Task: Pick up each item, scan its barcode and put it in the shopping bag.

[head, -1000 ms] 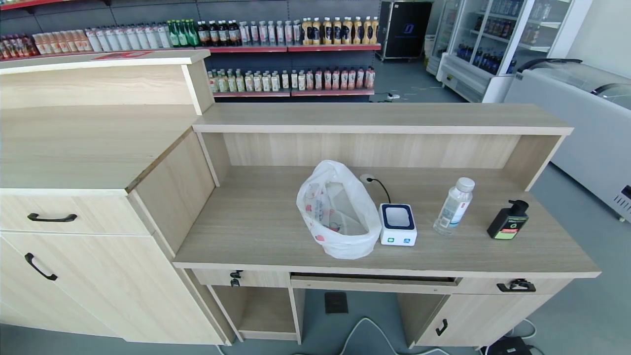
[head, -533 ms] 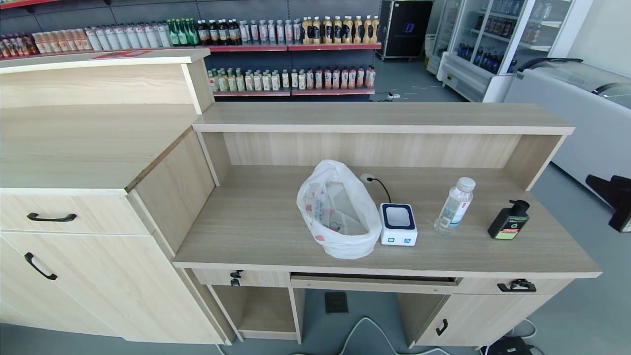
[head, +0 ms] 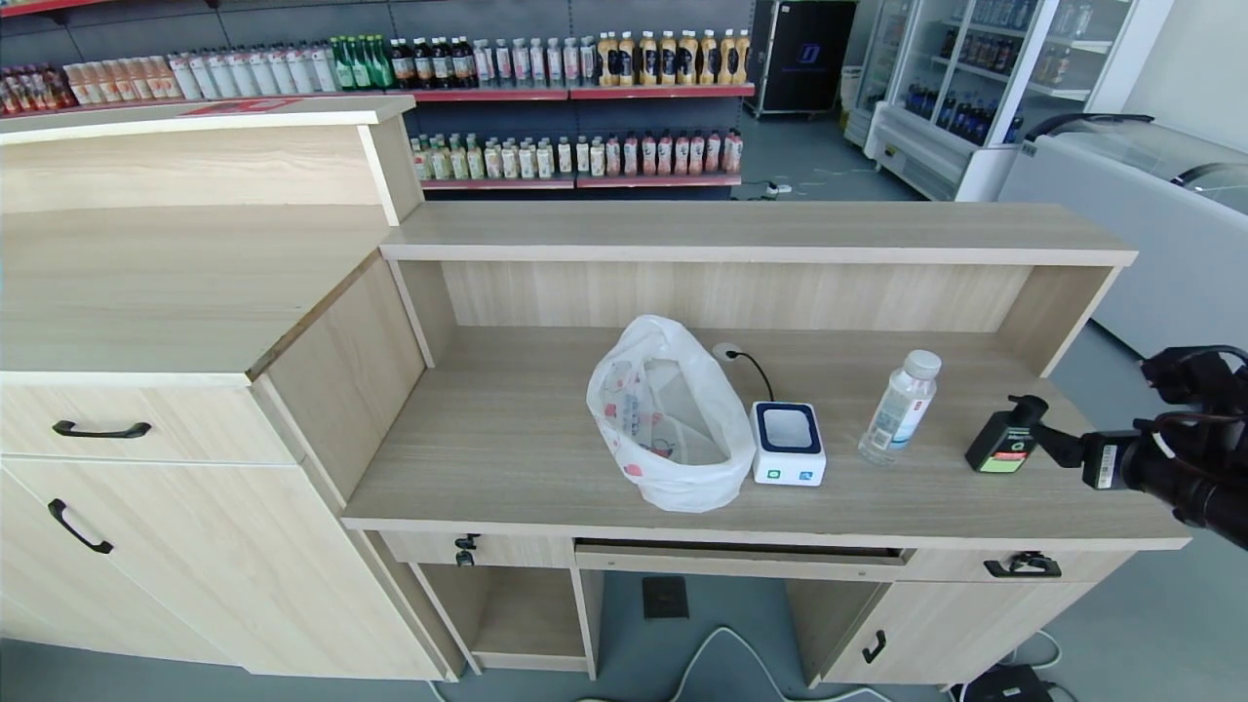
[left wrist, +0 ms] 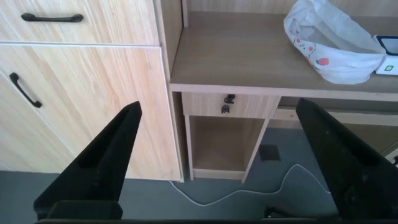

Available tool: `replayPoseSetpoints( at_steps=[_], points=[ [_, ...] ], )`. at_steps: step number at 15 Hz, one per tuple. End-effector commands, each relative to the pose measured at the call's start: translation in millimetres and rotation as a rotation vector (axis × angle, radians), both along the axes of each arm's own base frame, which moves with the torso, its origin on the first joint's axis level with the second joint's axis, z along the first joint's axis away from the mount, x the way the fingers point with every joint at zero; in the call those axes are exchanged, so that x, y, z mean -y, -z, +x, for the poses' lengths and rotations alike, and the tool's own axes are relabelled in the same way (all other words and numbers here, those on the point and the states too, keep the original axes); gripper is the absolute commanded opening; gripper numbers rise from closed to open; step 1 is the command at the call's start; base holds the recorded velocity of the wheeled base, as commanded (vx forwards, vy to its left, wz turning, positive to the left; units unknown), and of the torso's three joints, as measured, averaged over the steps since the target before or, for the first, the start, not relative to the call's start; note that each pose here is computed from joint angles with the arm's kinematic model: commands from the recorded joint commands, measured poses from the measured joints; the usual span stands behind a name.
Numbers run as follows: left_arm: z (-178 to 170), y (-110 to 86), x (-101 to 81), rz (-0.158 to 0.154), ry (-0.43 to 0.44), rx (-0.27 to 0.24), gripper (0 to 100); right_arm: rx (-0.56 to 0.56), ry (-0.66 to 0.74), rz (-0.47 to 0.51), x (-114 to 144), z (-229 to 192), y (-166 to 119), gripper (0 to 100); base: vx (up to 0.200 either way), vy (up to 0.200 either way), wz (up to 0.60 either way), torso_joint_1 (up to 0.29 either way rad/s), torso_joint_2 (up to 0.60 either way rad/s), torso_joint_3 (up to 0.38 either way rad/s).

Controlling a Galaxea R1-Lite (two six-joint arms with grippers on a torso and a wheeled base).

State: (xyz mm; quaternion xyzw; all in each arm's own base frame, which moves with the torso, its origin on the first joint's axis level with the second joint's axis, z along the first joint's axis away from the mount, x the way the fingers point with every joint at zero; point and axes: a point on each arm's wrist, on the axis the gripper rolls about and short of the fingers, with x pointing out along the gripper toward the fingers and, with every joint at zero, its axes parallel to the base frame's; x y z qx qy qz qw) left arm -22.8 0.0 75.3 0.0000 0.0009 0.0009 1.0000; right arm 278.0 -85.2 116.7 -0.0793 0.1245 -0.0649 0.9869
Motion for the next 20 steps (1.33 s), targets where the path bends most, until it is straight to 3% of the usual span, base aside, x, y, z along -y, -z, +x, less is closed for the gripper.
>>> replayPoseSetpoints(
  at_steps=[1, 6, 11, 20],
  points=[
    [0.1, -0.1, 0.0, 0.000, 0.000, -0.001, 100, -0.072, 0.002, 0.013, 11.9, 27.2, 33.7, 100, 0.000, 0.000, 0.00, 0.000, 0.00, 0.000],
    [0.1, -0.1, 0.0, 0.000, 0.000, -0.001, 100, -0.027, -0.030, -0.010, 16.2, 70.6, 39.9, 100, 0.000, 0.000, 0.00, 0.000, 0.00, 0.000],
    [0.1, -0.1, 0.0, 0.000, 0.000, -0.001, 100, -0.027, -0.134, 0.003, -6.7, 89.1, 56.3, 100, 0.000, 0.000, 0.00, 0.000, 0.00, 0.000],
    [0.1, -0.1, 0.0, 0.000, 0.000, -0.001, 100, 0.025, -0.194, -0.029, -25.7, 126.2, 66.8, 100, 0.000, 0.000, 0.00, 0.000, 0.00, 0.000]
  ],
)
